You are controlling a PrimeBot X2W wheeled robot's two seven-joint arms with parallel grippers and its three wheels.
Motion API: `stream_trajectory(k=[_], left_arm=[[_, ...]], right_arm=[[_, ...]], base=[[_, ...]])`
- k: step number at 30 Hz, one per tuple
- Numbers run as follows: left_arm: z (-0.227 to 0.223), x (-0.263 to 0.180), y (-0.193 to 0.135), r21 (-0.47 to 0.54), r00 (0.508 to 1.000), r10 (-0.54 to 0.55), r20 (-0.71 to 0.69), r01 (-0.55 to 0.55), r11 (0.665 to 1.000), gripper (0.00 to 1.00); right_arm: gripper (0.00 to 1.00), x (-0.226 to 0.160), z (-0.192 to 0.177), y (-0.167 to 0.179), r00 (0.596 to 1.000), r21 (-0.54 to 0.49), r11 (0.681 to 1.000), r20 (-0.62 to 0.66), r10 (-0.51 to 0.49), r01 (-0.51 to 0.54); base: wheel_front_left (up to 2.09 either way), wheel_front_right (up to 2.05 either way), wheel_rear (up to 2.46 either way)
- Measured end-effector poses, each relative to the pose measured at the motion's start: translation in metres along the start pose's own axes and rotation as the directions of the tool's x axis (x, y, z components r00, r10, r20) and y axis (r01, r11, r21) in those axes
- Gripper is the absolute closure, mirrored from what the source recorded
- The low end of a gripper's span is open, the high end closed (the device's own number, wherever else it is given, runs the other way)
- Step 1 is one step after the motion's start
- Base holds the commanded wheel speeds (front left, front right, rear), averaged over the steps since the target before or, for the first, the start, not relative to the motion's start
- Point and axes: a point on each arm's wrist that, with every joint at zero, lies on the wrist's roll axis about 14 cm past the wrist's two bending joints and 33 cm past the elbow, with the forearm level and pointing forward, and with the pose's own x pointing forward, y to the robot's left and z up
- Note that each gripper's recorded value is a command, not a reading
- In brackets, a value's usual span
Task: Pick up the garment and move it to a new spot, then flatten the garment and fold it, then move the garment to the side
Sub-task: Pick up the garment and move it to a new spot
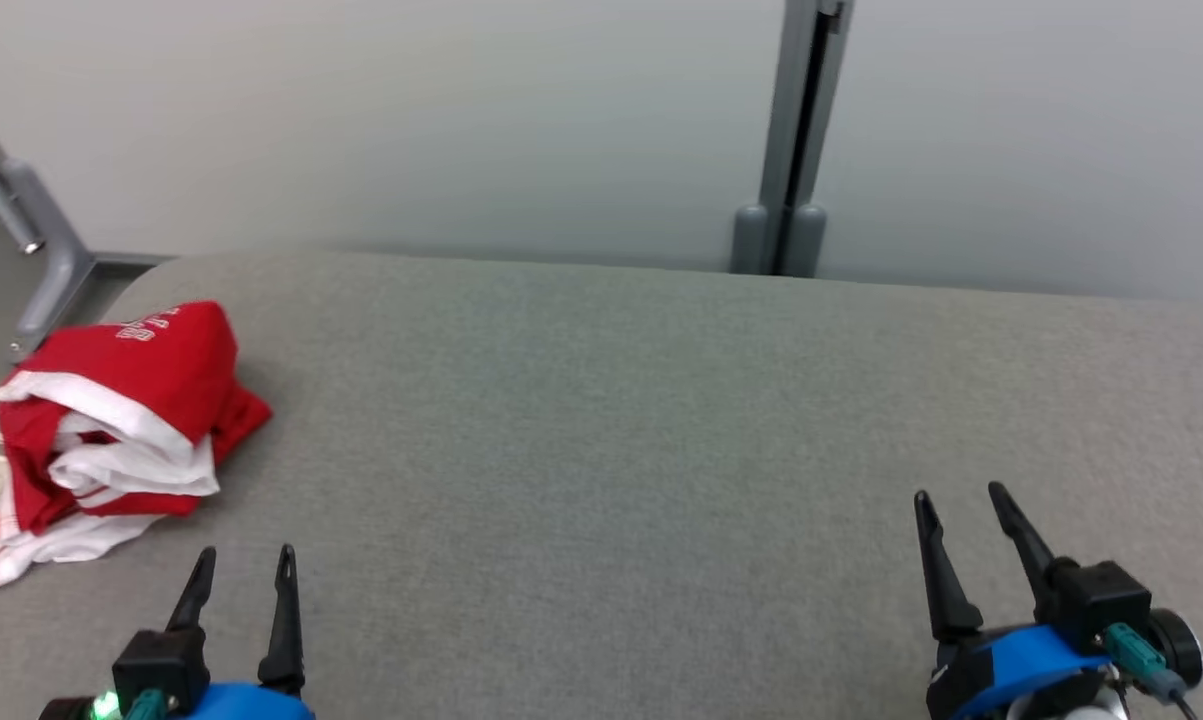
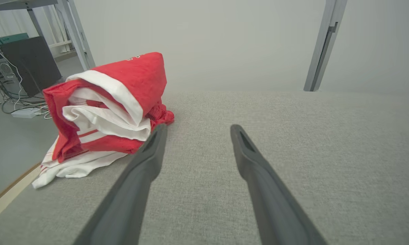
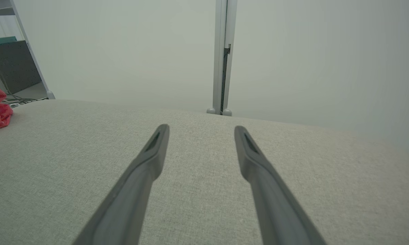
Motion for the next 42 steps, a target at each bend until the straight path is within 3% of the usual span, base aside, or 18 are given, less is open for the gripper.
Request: stream_trajectory(k=[9, 16, 25, 34, 42], left_arm=[[-0.006, -0.047, 0.067, -0.014, 0.977, 0.214, -0.010, -0.214, 0.977, 0.00], [-0.017, -0.086, 0.107, -0.023, 0.932, 0.360, -0.042, -0.361, 0.932, 0.00], [-0.029, -0.120, 0.131, -0.040, 0.879, 0.469, -0.087, -0.474, 0.880, 0.00], [-0.026, -0.103, 0.138, -0.045, 0.874, 0.475, -0.097, -0.481, 0.876, 0.00], [-0.003, -0.037, 0.150, -0.047, 0.902, 0.427, -0.064, -0.431, 0.901, 0.00]], right_arm=[[0.00, 0.029, -0.012, 0.075, 0.976, 0.027, 0.976, -0.034, 0.215, -0.214], [0.00, 0.046, -0.019, 0.130, 0.932, 0.059, 0.932, -0.044, 0.360, -0.357], [0.00, 0.053, -0.030, 0.183, 0.869, 0.095, 0.869, -0.061, 0.492, -0.485], [0.00, 0.059, -0.041, 0.191, 0.852, 0.092, 0.854, -0.075, 0.519, -0.512], [0.00, 0.072, -0.059, 0.175, 0.866, 0.092, 0.871, -0.093, 0.491, -0.483]], base=[[0.00, 0.00, 0.00], [0.00, 0.00, 0.00], [0.00, 0.00, 0.00], [0.00, 0.00, 0.00], [0.00, 0.00, 0.00]])
